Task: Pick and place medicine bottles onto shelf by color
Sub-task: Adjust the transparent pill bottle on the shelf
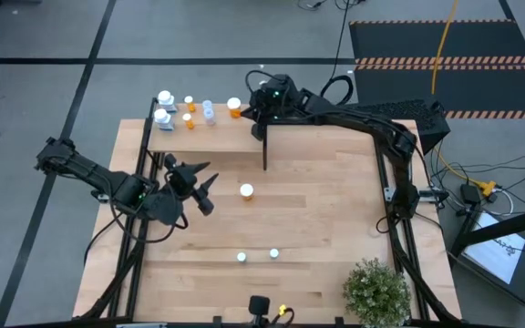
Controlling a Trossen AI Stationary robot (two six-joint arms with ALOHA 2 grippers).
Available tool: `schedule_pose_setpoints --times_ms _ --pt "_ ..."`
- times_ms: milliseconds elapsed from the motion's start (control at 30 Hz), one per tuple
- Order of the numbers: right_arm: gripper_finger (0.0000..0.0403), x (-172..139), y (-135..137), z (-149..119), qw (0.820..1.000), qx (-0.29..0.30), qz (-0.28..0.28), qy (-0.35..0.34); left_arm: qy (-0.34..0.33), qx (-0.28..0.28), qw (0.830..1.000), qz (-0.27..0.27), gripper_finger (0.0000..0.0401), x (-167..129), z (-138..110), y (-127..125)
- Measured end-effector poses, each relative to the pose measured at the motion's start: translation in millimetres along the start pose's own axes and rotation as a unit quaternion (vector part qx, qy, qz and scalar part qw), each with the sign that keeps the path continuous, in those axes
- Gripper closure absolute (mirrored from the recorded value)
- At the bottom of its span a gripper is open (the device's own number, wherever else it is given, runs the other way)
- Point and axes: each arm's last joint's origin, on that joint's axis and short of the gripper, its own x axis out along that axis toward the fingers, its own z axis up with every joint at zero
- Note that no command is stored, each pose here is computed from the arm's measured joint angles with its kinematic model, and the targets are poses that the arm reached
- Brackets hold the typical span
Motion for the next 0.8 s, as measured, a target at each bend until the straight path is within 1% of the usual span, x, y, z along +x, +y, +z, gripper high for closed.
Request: schedule_pose_setpoints --times_ms 133,267,467,533,633,733,800 --pt "0.0403 -19.0 17.4 13.5 1.000 0.005 0.015 0.018 0.001 -0.007 1.000 0.007 0.0219 2.8 0.7 1.6" --pt "0.0403 -44.3 39.0 27.0 0.999 -0.008 0.010 0.049 -0.007 -0.014 1.000 0.003 0.0219 2.9 3.6 0.5" --pt "0.0403 -82.0 64.5 37.5 0.995 -0.010 0.035 0.098 -0.035 -0.002 0.999 0.000 0.0219 5.3 14.5 -1.2" --pt "0.0403 -95.1 71.6 35.8 0.992 -0.003 0.044 0.116 -0.039 -0.004 0.999 0.006 0.0219 7.8 16.6 0.2" --pt "0.0403 -114.2 82.2 26.4 0.993 -0.004 0.049 0.111 -0.030 -0.010 0.999 0.010 0.0219 16.6 15.4 -0.5" --pt "0.0403 -130.3 91.3 10.3 0.996 0.001 0.048 0.081 -0.015 0.003 1.000 0.011 0.0219 26.2 10.5 -4.3" --pt "0.0403 -138.8 96.5 -3.6 0.997 -0.001 0.045 0.056 -0.012 -0.001 1.000 0.022 0.0219 33.0 9.3 -6.5"
